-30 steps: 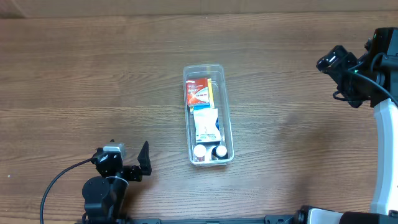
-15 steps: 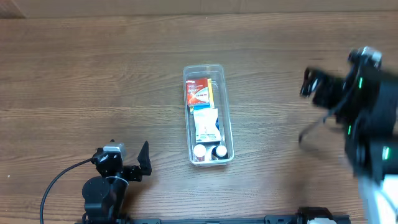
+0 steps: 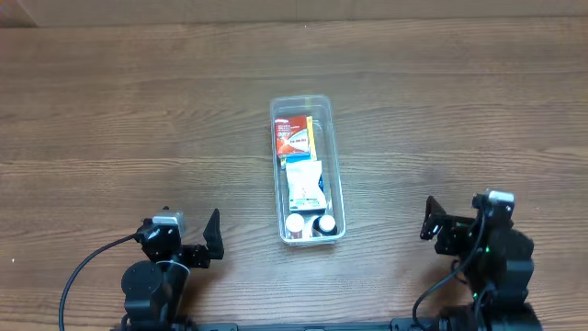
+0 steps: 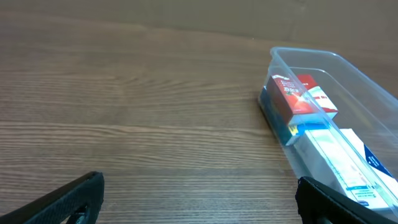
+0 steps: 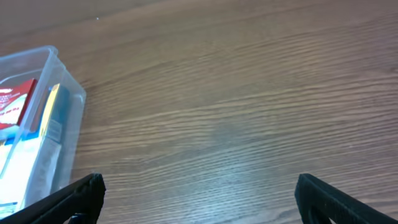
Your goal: Pack container
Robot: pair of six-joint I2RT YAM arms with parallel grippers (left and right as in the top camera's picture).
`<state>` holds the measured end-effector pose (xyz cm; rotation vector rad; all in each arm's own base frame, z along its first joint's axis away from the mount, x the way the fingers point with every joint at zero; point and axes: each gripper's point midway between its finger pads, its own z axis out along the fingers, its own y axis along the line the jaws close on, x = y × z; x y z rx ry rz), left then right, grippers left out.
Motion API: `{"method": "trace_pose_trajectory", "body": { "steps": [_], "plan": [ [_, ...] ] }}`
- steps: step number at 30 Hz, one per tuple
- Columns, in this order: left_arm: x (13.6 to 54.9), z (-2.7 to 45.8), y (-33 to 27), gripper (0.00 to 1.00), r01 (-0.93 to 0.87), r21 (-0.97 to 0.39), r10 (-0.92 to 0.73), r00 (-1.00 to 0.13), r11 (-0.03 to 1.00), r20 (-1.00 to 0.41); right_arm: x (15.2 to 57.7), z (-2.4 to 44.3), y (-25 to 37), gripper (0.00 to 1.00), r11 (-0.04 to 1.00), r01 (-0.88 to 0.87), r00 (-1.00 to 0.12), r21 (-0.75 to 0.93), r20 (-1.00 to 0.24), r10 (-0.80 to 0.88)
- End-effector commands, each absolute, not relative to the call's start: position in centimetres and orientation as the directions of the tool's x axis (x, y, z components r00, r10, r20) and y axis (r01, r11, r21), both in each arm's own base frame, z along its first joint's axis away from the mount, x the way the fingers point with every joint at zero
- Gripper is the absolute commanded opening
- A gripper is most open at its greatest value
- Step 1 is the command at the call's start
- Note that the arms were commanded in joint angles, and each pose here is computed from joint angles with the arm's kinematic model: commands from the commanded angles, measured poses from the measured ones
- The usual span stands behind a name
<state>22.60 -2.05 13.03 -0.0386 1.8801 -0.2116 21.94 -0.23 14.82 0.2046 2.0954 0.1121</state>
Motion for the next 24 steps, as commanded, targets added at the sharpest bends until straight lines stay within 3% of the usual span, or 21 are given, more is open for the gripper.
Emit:
{"method": "trace_pose_trajectory", "body": {
  "steps": [1, 6, 12, 24],
  "plan": [
    [22.6, 13.1, -2.1, 1.0, 0.082, -0.177, -0.144, -0.307, 0.981, -0.941, 21.5, 13.0, -0.1, 1.0, 0.984, 0.086, -0.488, 0.158, -0.854, 0.18],
    [22.6, 13.1, -2.1, 1.0, 0.082, -0.177, -0.144, -0.307, 0.981, -0.941, 21.1, 10.9, -0.1, 1.0, 0.984, 0.083, -0.474, 0.159, -0.862, 0.179],
    [22.6, 13.1, -2.1, 1.0, 0.082, -0.177, -0.144, -0.307, 0.981, -0.941, 21.4, 11.7, -0.1, 1.0, 0.984, 0.068, -0.385, 0.164, -0.906, 0.177],
    [22.6, 13.1, -2.1, 1.0, 0.082, -0.177, -0.144, -0.307, 0.981, -0.941, 21.6, 11.5, -0.1, 1.0, 0.984, 0.067, -0.384, 0.164, -0.906, 0.177]
  ]
}}
